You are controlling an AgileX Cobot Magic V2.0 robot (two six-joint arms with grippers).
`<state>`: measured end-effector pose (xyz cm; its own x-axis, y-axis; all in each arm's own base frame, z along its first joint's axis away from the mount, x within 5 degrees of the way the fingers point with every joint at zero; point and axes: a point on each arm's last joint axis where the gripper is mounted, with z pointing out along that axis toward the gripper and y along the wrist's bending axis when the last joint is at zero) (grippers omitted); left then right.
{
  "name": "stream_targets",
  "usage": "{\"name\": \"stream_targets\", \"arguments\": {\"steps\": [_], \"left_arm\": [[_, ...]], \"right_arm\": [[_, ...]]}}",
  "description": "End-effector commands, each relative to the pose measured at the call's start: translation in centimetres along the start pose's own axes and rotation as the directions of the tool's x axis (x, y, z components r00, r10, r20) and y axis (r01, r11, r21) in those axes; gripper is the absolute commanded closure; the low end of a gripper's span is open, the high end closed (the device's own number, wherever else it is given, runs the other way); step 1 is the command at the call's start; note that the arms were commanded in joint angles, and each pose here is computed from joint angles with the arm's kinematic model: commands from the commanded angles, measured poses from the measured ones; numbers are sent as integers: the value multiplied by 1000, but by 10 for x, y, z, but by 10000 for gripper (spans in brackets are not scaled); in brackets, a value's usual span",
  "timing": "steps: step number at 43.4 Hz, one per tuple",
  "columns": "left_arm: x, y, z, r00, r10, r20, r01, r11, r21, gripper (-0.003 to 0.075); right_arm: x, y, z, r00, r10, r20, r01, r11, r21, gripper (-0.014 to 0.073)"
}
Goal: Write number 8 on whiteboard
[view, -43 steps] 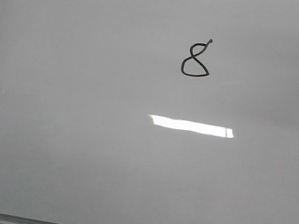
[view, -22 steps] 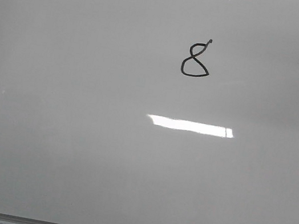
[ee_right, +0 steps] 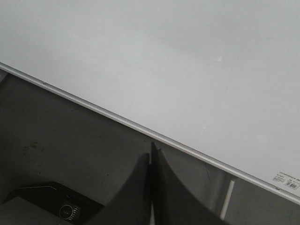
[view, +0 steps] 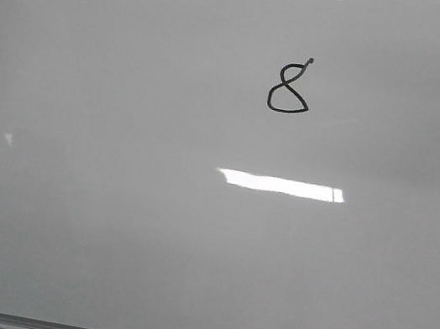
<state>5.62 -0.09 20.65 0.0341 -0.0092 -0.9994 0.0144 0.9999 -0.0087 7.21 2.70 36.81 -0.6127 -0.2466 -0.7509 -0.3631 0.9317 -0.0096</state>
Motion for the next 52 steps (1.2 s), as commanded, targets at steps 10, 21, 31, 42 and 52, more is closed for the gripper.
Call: {"name": "stream_targets", "arguments": {"steps": [10,21,31,42,52], "left_arm": [[-4,0,-1,996,-9,85,9,1000,3,741],[-4,0,-1,996,-9,85,9,1000,3,741],[-4,0,-1,996,-9,85,9,1000,3,741],[-4,0,-1,996,-9,83,9,1000,3,741],[-4,0,-1,996,-9,83,9,1000,3,741]], "right_arm": [[-9,-2,-5,997,2,71,-3,1000,18,703],[-9,-2,-5,997,2,71,-3,1000,18,703],[-9,-2,-5,997,2,71,-3,1000,18,703],[17,-14,-1,935,35,353,-107,976,188,703],[69,-22,26,792,-23,610,-242,906,347,703]]}}
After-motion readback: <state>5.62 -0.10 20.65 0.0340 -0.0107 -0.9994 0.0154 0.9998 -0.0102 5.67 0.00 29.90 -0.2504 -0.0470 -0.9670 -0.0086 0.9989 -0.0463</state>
